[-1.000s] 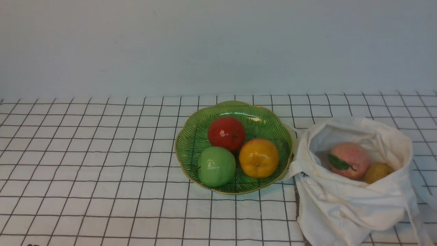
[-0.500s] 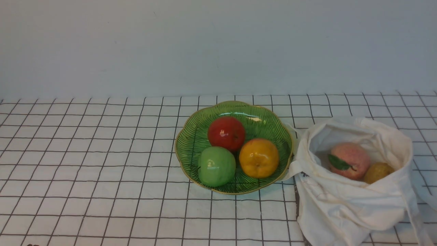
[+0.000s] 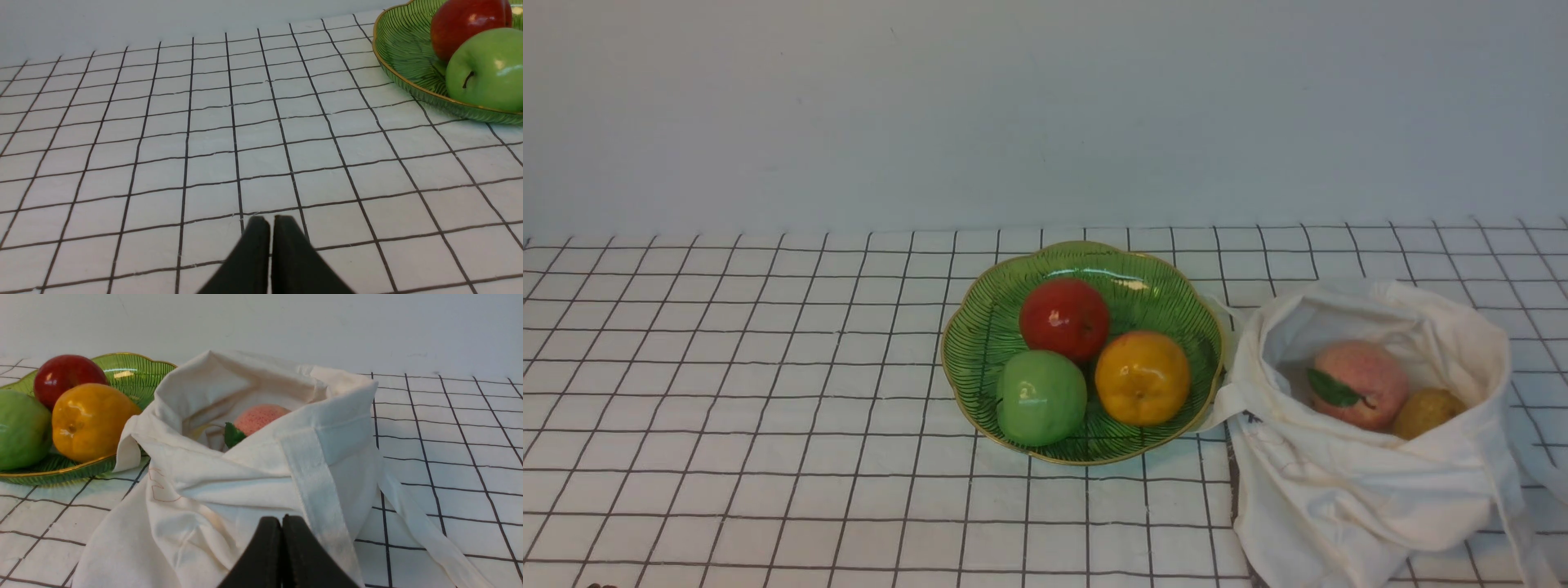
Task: Take the fruit out of the bag on the white checkered tablecloth and place them on the plate.
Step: 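Reach into the cloth bag and grasp the peach with the right gripper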
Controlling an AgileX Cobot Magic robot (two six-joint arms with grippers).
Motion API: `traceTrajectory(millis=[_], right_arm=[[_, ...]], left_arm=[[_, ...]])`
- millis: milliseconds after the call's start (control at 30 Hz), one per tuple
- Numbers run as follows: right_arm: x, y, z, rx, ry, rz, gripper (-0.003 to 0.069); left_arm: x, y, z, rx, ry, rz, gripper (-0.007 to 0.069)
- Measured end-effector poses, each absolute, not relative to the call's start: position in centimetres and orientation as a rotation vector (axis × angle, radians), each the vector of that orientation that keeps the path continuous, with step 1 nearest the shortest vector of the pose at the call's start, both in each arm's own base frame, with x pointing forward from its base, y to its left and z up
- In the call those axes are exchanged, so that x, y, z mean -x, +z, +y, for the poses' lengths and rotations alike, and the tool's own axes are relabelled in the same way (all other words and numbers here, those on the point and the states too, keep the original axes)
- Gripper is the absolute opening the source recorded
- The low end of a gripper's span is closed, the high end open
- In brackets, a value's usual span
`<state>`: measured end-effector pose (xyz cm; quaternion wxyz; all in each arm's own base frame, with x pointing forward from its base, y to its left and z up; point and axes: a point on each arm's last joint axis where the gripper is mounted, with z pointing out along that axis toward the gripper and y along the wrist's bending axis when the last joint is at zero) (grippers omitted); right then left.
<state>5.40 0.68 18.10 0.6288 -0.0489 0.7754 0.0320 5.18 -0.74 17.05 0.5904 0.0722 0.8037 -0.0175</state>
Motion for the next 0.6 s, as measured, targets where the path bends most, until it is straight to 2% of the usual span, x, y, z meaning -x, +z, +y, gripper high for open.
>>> traceTrajectory(millis=[100, 233, 267, 333, 533, 600], right_arm=[[-5.4, 18.2, 0.8, 0.059, 0.132, 1.76, -0.0015], [-5.4, 18.6, 1.4, -0.338, 0.576, 1.704, -0.0015], [-5.4, 18.6, 1.4, -0.347, 0.588, 1.701, -0.0015], [-5.5, 18.9, 1.5, -0.471, 0.723, 1.652, -0.0015], [-5.5, 19.4, 1.4, -0.511, 0.768, 1.611, -0.0015], [-5.0, 22.1, 1.5, -0.44, 0.752, 1.561, -0.0015]], left_arm=[[-5.2, 17.1, -0.7, -0.168, -0.041, 1.87, -0.0008], [-5.2, 17.1, -0.7, -0.168, -0.041, 1.87, -0.0008], [-5.2, 17.1, -0.7, -0.168, -0.041, 1.87, -0.0008], [-5.2, 17.1, -0.7, -0.168, -0.041, 1.87, -0.0008], [-5.2, 17.1, -0.7, -0.168, -0.041, 1.87, -0.0008], [-5.2, 17.1, -0.7, -0.168, -0.041, 1.87, -0.0008]])
